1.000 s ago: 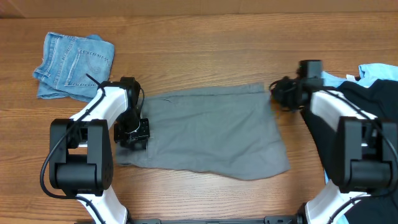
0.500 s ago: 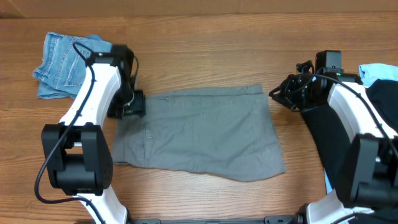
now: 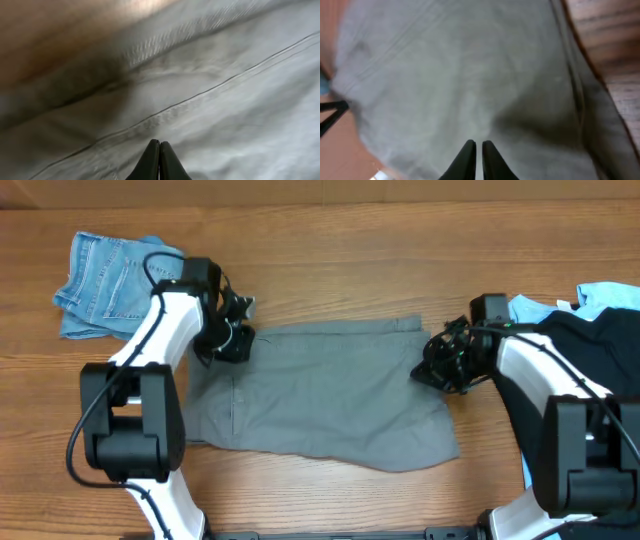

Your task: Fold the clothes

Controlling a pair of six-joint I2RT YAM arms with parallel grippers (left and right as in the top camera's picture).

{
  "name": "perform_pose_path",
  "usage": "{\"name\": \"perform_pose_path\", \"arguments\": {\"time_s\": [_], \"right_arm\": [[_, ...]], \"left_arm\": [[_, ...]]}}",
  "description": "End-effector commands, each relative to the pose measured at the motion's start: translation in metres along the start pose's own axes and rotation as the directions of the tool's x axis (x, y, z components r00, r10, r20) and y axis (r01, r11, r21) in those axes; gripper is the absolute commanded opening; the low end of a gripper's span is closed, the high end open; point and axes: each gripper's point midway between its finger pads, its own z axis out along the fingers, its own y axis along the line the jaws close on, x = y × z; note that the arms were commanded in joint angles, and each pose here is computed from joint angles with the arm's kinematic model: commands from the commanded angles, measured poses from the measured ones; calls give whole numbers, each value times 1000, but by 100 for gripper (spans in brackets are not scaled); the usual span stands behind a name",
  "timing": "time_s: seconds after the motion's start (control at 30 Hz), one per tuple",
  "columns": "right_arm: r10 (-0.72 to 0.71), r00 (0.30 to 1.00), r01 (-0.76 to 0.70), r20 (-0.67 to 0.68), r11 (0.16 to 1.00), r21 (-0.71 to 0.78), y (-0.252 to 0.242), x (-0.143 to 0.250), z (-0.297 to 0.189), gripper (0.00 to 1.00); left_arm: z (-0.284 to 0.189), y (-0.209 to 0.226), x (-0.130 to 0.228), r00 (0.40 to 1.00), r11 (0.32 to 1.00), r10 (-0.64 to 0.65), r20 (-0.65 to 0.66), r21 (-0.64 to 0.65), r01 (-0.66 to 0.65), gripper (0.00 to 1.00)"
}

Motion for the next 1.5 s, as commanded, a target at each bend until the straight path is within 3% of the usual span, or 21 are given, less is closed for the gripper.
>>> {"name": "perform_pose_path", "arguments": {"time_s": [0.0,0.17,0.3,0.47,0.67,0.9,1.13,1.47], "right_arm": [[83,996,-85,31,993,82,-27,0,15,9],[16,984,-35,176,994,107,-29,-35,11,9],[-59,956,48,289,998,44,-8,-65,5,9],[-122,944,126,306,992,7,18,-75,-12,13],[-218,938,240,269,969,-52,59,-55,-55,26],[-248,923,276,295,960,-56,78,-23,-102,31],[-246,924,272,292,961,-51,81,15,-131,34],[-296,896,324,330,946,-31,84,39,-154,35]], "left_arm": [[24,16,19,997,999,12,-78,-33,-14,4],[17,55,8,991,976,-130,-15,-180,126,6],[2,54,-18,979,976,-187,81,-101,195,18],[-36,39,-42,977,982,-182,110,-35,187,36],[-97,24,-47,986,988,-145,85,-45,150,41],[-150,10,-35,981,981,-185,57,-54,188,45],[-203,4,-19,962,958,-242,129,-127,258,45],[-269,-1,25,906,889,-320,275,-243,388,49]]}}
